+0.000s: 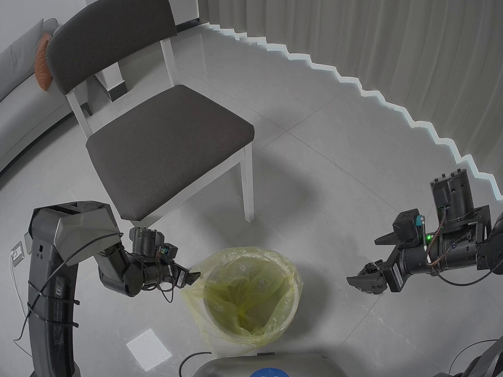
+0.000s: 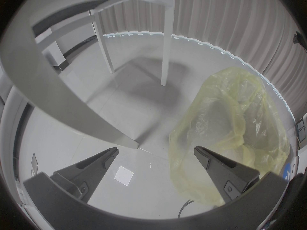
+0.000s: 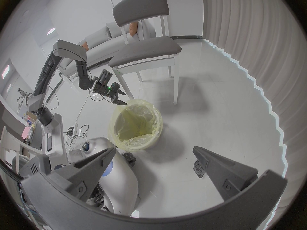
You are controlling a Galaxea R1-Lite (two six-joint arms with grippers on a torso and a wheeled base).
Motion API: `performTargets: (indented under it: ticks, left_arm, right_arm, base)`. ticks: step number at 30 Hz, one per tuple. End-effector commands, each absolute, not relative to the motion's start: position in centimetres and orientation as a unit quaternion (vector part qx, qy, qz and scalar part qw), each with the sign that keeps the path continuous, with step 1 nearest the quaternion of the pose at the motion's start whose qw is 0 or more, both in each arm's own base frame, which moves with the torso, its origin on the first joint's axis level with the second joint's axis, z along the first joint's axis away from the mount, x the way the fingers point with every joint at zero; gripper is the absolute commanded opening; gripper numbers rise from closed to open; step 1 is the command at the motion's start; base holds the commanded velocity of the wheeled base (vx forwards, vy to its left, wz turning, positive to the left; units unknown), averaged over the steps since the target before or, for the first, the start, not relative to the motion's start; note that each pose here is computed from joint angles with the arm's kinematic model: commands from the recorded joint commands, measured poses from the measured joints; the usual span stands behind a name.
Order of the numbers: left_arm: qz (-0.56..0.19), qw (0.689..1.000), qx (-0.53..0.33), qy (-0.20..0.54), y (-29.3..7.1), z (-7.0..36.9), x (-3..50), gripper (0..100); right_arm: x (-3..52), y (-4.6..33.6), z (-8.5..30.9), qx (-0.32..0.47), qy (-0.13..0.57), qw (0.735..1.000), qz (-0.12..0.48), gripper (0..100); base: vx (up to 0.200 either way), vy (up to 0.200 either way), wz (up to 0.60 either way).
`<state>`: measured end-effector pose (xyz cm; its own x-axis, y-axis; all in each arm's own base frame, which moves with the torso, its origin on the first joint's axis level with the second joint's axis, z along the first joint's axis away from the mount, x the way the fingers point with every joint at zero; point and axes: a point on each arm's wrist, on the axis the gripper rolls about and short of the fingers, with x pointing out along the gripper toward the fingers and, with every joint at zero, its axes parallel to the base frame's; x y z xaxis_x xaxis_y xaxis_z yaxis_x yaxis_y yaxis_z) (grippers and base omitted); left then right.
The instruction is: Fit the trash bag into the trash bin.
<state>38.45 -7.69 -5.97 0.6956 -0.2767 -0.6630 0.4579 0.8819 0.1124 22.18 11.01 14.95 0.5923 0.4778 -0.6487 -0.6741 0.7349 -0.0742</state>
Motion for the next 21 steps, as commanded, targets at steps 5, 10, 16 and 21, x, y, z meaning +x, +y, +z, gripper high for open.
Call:
performTargets:
  ticks: [5,10,16,21]
  left_arm:
    - [-0.220,0.907,0.142,0.330,-9.7,-6.0,39.4,100]
    - [-0.233,0.905,0.147,0.325,-11.0,-5.9,39.9,100]
    - [-0.233,0.904,0.146,0.327,-10.9,-5.3,40.0,100]
    - [-0.206,0.919,0.124,0.313,-8.6,-2.8,40.0,100]
  right_arm:
    - [23.4,11.8,14.4,-0.160,0.319,0.874,0.331,100]
    - [23.5,12.0,14.5,-0.161,0.316,0.873,0.334,100]
    - [23.5,12.0,14.4,-0.162,0.318,0.872,0.334,100]
    - [24.2,12.3,14.1,-0.162,0.323,0.870,0.335,100]
  base:
    - [0.000,0.000,0.00]
    - [0.000,0.000,0.00]
    - [0.000,0.000,0.00]
    - [0.000,0.000,0.00]
